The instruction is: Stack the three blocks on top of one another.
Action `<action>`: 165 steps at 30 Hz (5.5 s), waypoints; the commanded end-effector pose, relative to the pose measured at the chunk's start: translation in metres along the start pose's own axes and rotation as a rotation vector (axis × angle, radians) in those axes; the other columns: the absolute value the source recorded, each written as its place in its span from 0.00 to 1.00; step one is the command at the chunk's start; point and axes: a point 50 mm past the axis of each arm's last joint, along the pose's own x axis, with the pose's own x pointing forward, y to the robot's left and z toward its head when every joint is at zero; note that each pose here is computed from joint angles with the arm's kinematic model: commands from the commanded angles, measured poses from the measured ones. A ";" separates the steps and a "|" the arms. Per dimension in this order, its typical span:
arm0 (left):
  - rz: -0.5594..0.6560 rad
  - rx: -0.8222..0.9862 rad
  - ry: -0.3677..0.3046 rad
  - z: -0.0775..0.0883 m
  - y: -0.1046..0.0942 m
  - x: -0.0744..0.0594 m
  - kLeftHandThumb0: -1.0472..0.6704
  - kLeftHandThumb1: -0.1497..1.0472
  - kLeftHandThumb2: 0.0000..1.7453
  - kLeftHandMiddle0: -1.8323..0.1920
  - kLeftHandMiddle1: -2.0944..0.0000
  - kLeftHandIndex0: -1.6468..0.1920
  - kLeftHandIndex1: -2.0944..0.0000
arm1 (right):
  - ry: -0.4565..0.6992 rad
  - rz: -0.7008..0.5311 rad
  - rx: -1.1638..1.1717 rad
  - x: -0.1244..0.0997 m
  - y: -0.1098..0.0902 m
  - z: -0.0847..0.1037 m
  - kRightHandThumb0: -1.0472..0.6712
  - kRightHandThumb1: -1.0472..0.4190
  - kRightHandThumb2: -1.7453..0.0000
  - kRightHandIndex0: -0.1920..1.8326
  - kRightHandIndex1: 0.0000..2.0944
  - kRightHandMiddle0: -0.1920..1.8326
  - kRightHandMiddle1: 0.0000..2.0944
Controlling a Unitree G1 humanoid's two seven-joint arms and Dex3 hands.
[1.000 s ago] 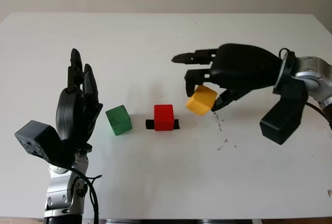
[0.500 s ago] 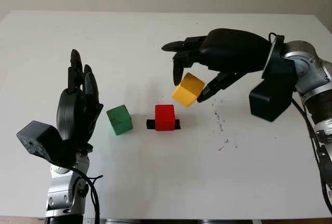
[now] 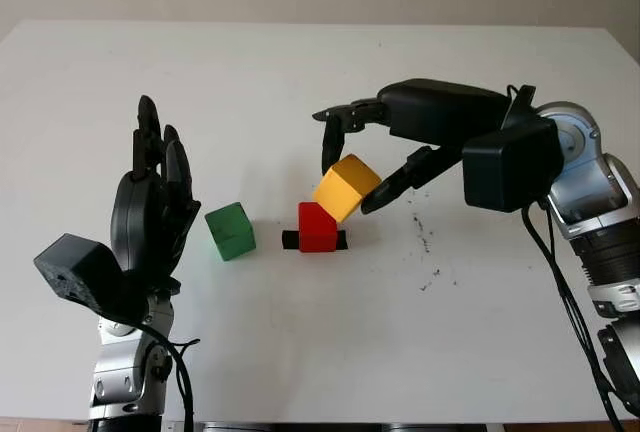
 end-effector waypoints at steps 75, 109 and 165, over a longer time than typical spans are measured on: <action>0.025 -0.015 -0.016 -0.001 -0.011 -0.003 0.18 1.00 0.34 1.00 1.00 1.00 1.00 | -0.367 0.113 -0.451 0.049 0.000 0.020 0.31 0.05 0.97 0.17 0.02 0.27 0.77; 0.017 -0.011 -0.024 0.001 -0.015 -0.003 0.18 1.00 0.35 1.00 1.00 1.00 1.00 | -0.288 0.155 -0.653 0.045 -0.025 0.020 0.33 0.06 0.97 0.17 0.03 0.29 0.69; 0.071 -0.029 -0.042 0.008 -0.026 0.002 0.19 1.00 0.39 1.00 1.00 1.00 1.00 | -0.374 0.217 -0.740 0.055 -0.019 0.030 0.32 0.04 0.97 0.16 0.02 0.27 0.71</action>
